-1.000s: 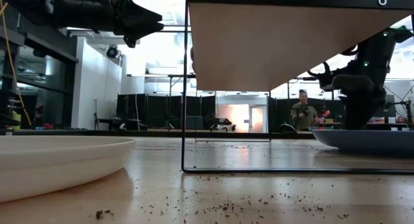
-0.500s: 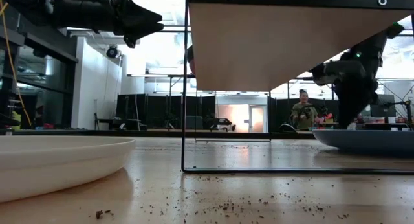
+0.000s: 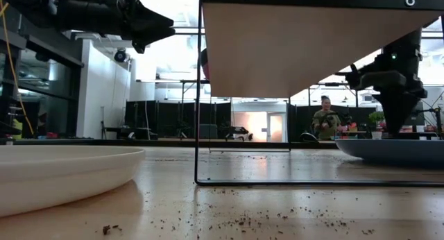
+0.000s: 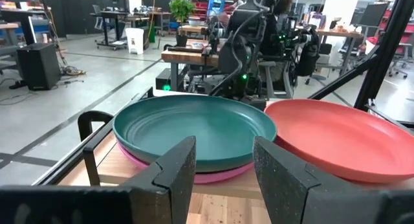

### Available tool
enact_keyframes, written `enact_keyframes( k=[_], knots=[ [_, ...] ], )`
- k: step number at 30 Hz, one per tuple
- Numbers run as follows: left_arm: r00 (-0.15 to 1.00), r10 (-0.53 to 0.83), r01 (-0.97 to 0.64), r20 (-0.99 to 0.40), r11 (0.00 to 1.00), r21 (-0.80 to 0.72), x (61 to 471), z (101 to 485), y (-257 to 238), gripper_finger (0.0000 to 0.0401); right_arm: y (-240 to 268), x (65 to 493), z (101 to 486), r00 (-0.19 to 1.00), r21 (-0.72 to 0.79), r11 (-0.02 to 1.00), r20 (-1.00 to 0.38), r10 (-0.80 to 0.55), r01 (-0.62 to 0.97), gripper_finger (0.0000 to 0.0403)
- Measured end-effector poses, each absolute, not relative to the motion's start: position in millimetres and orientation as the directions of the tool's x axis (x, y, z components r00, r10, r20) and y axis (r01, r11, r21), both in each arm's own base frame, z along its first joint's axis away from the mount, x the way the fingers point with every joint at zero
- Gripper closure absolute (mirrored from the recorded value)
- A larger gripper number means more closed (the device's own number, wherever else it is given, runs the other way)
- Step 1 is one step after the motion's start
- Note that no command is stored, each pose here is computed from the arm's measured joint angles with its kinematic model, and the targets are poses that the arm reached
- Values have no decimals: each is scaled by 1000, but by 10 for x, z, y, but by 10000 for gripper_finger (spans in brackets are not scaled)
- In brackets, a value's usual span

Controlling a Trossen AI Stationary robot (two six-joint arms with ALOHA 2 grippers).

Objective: Place and stack plates onto a shelf
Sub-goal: Stack the blue plate on top of the orange plate

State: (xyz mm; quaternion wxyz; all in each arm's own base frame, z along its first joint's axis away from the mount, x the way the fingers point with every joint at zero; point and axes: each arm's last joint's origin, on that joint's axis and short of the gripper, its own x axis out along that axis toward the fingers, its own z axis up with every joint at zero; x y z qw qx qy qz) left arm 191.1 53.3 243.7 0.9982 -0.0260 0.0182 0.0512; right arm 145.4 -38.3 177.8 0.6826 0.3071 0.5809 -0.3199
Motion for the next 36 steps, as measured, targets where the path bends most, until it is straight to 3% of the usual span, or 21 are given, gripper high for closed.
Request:
enact_keyframes(
  k=[15,27,36],
  knots=[
    [994,101,-103,-32,994,-48,1911,2445,532,256,-387,1460,1753,132,50,610,-987,-90,791,397],
    [994,101,-103,-32,993,-56,1911,2444,533,256,-385,1396,1746,58,-20,563,-991,-119,826,284],
    [994,101,-104,-42,993,-58,1911,2434,533,256,-351,1327,1560,52,9,540,-997,-63,841,273]
  ],
)
